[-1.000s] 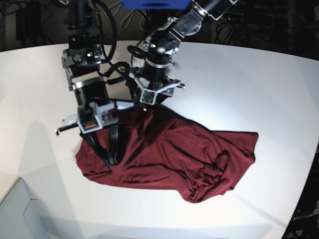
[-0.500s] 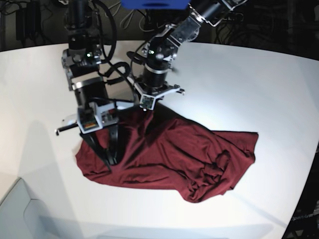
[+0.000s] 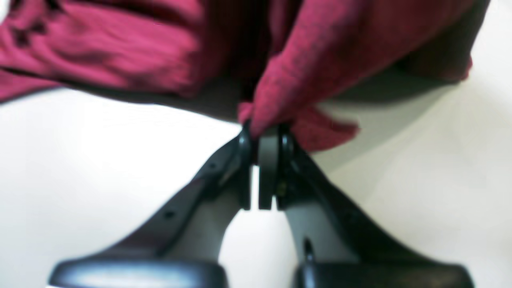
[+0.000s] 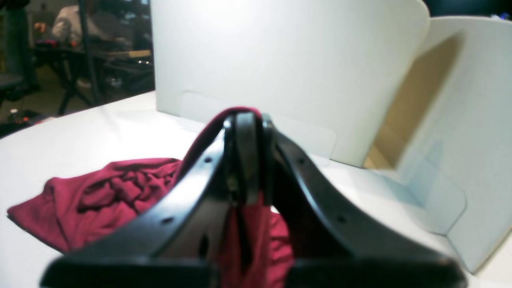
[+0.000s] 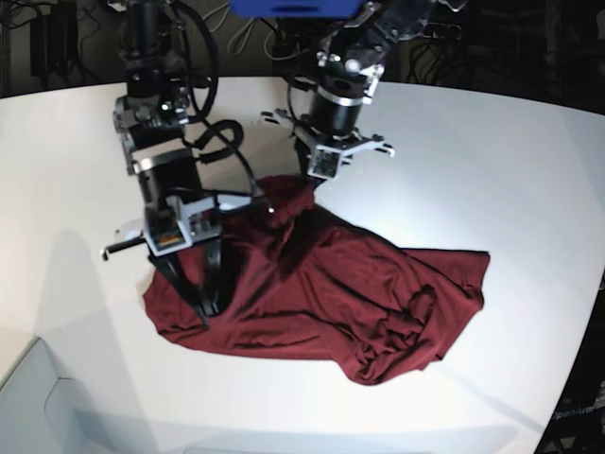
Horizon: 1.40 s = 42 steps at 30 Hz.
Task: Layout the t-shirt on the table in an organized manner, then fold the t-shirt properly
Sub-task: 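Pull the held shirt edge apart with both grippers, stretching it wide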
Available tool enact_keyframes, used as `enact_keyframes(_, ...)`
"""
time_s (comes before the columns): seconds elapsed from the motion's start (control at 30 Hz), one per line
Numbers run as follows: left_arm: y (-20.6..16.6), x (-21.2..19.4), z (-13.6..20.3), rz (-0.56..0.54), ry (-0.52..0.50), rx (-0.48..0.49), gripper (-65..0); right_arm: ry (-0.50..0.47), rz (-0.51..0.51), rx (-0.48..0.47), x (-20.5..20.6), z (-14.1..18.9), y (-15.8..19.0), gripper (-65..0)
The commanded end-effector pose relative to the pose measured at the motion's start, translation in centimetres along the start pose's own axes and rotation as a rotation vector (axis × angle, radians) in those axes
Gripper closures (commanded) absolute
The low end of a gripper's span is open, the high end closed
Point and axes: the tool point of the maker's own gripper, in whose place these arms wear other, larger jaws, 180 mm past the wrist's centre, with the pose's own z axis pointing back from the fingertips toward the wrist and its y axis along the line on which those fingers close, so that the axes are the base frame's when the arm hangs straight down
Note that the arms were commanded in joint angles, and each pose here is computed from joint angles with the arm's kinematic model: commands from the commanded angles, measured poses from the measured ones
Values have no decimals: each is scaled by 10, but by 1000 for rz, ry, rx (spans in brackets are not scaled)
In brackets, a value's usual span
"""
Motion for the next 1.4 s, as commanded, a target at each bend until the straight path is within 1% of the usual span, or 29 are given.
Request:
enact_keyframes(0.0,7,13,6,-11,-52,8,-8,-62,1,-10,16,-2,-3,0)
enact_keyframes(0.1,42,18,20,-25,-66,69,-8,-59,2,-9,15,-2,-3,0)
enact_keyframes(0.2,90,28,35,-28,-87,179,-8,-51,8,-6,13,0,-3,0)
enact_keyframes(0.33,153,43,64,-43,-120,339,-9,-42,21,4,10,3,-4,0)
enact_keyframes(0.5,220,54,97,-66,-141,534,-13,15,9,3,-5,17,-1,0)
enact_keyframes(0.63,258,55,118,-84,-137,646,-13,92,-25,25,-23,37,12,0)
enact_keyframes(0.7,271,56,126,-95,-136,687,-13,136,-56,64,-35,46,30,0)
enact_keyframes(0.87,302,43,145,-121,-88,781,-14,240,-125,168,-71,61,75,0)
enact_keyframes(1.0,316,32,152,-129,-56,821,-14,335,-168,249,-102,79,110,0)
enact_keyframes(1.17,320,14,150,-127,-8,826,-15,389,-173,289,-120,91,123,0)
enact_keyframes(1.27,311,8,140,-116,3,795,-15,392,-171,291,-122,91,124,0)
enact_keyframes(1.3,309,7,136,-112,4,785,-18,389,-169,289,-121,89,123,-10)
enact_keyframes(1.37,303,6,132,-107,4,769,-64,386,-166,290,-121,88,122,-57)
